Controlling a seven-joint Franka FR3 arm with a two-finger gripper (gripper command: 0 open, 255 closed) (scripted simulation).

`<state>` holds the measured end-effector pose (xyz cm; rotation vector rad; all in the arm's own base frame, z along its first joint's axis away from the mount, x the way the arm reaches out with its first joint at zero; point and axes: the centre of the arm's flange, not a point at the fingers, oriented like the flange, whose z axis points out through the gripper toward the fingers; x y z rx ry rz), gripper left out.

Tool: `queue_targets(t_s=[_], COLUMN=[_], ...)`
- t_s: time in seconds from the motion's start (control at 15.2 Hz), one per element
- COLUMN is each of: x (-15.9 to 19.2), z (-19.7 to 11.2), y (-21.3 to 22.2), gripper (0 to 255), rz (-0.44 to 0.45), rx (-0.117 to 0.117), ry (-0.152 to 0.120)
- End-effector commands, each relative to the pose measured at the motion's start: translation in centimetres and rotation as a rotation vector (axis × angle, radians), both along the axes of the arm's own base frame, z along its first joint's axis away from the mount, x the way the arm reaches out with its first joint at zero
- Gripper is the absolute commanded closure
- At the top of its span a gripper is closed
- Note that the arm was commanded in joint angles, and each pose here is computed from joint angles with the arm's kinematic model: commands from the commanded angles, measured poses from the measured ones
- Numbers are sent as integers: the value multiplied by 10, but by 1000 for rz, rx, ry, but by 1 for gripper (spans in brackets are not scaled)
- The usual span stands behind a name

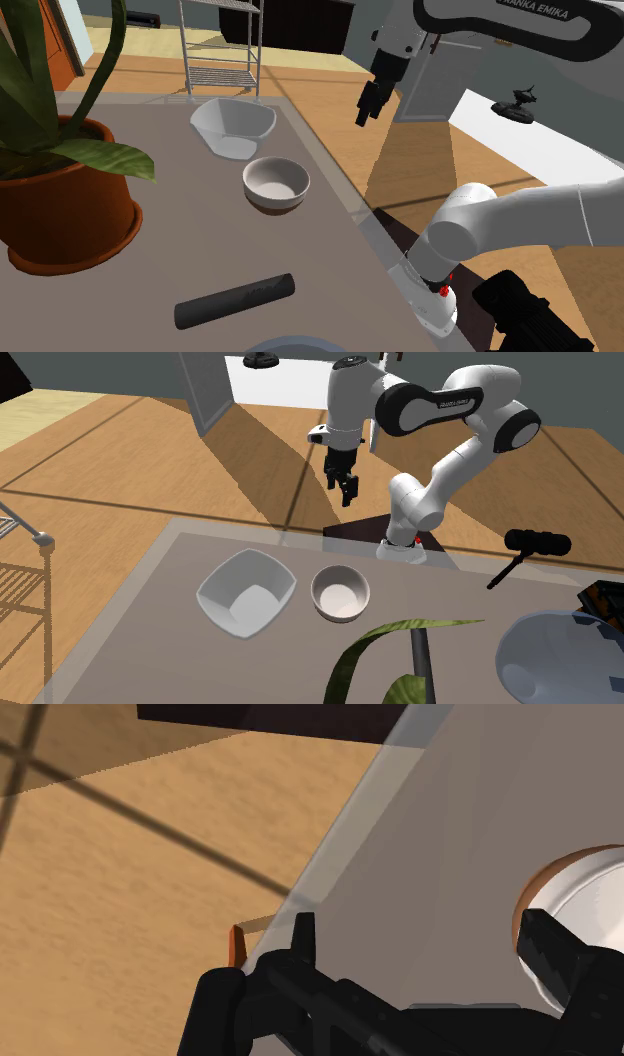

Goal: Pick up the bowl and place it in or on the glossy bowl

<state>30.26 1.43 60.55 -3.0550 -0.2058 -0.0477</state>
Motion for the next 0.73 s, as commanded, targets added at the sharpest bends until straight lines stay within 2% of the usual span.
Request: queue_targets(t_s=[0.0, 0.66], x=[0, 51], z=[0, -71], y=[0, 94], gripper=[0, 0], rz=[0, -73], rx=[0, 45], ry=[0, 36])
